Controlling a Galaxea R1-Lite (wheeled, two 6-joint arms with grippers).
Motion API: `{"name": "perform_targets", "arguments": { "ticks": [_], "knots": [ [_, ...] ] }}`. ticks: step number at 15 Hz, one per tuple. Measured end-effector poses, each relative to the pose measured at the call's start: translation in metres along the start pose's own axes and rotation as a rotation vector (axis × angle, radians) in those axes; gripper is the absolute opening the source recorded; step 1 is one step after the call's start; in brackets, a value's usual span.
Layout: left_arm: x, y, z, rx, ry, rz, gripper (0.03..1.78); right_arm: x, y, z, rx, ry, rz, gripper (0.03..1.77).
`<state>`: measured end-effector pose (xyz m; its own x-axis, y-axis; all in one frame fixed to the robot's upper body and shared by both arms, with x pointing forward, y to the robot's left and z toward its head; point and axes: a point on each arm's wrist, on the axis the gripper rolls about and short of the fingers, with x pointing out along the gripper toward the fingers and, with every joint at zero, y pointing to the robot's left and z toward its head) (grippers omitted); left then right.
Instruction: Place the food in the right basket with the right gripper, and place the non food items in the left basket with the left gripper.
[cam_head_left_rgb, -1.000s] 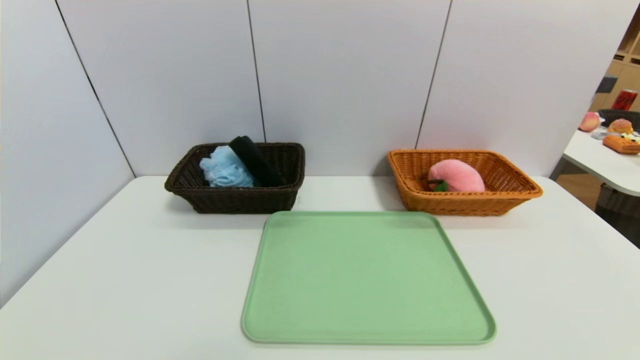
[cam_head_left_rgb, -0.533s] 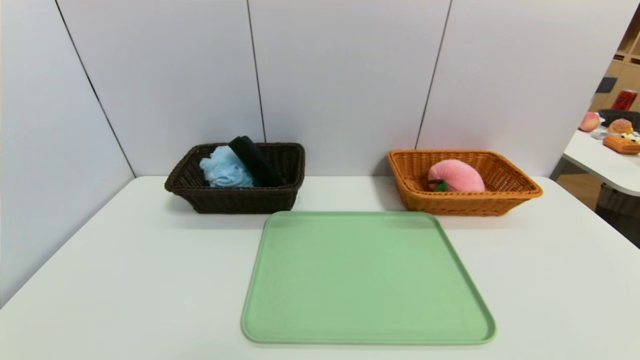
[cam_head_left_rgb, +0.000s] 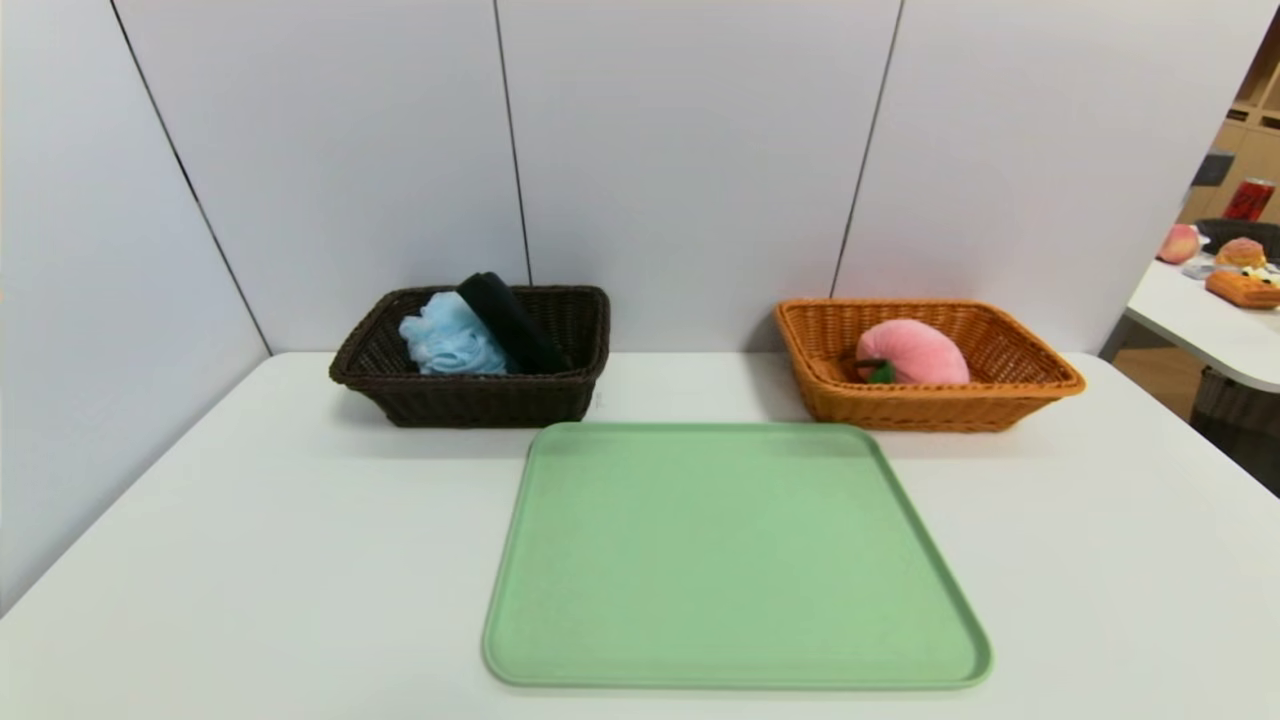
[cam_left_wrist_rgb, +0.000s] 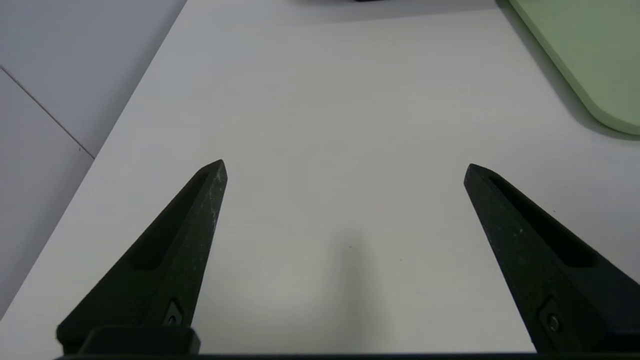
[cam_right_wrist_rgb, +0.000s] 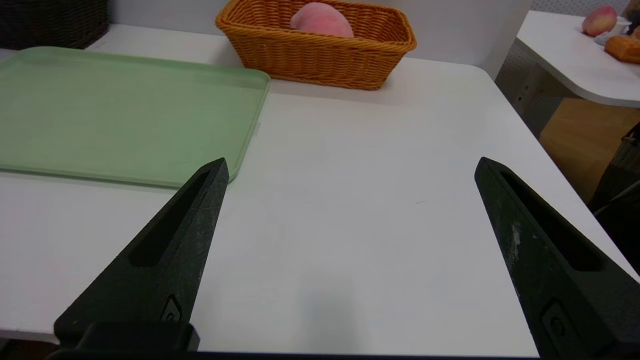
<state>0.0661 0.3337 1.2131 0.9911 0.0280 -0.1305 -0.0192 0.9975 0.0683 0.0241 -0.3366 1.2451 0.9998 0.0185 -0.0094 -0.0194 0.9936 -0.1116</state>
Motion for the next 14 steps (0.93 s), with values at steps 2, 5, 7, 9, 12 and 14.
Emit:
{"name": "perform_targets", "arguments": {
  "ticks": [2, 5, 7, 9, 12, 14],
  "knots": [
    [0.001, 0.000, -0.007, 0.002, -0.007, 0.004, 1.69, 0.008, 0.000, -0.005, 0.000, -0.023, -0.003, 1.70],
    [0.004, -0.001, -0.017, 0.001, -0.037, 0.002, 1.69, 0.020, 0.001, -0.016, 0.000, -0.053, -0.010, 1.70],
    [0.006, -0.002, -0.024, 0.000, -0.069, -0.011, 1.69, 0.027, 0.002, -0.026, 0.003, -0.051, -0.013, 1.70],
    [0.006, -0.002, -0.028, -0.006, -0.088, -0.017, 1.69, 0.034, 0.004, -0.037, 0.005, -0.051, -0.013, 1.70],
    [0.006, -0.002, -0.028, -0.011, -0.129, -0.018, 1.69, 0.042, 0.005, -0.049, 0.005, -0.056, -0.017, 1.70],
    [0.007, -0.002, -0.029, -0.011, -0.131, -0.019, 1.69, 0.043, 0.005, -0.053, 0.009, -0.051, -0.018, 1.70]
  ]
}}
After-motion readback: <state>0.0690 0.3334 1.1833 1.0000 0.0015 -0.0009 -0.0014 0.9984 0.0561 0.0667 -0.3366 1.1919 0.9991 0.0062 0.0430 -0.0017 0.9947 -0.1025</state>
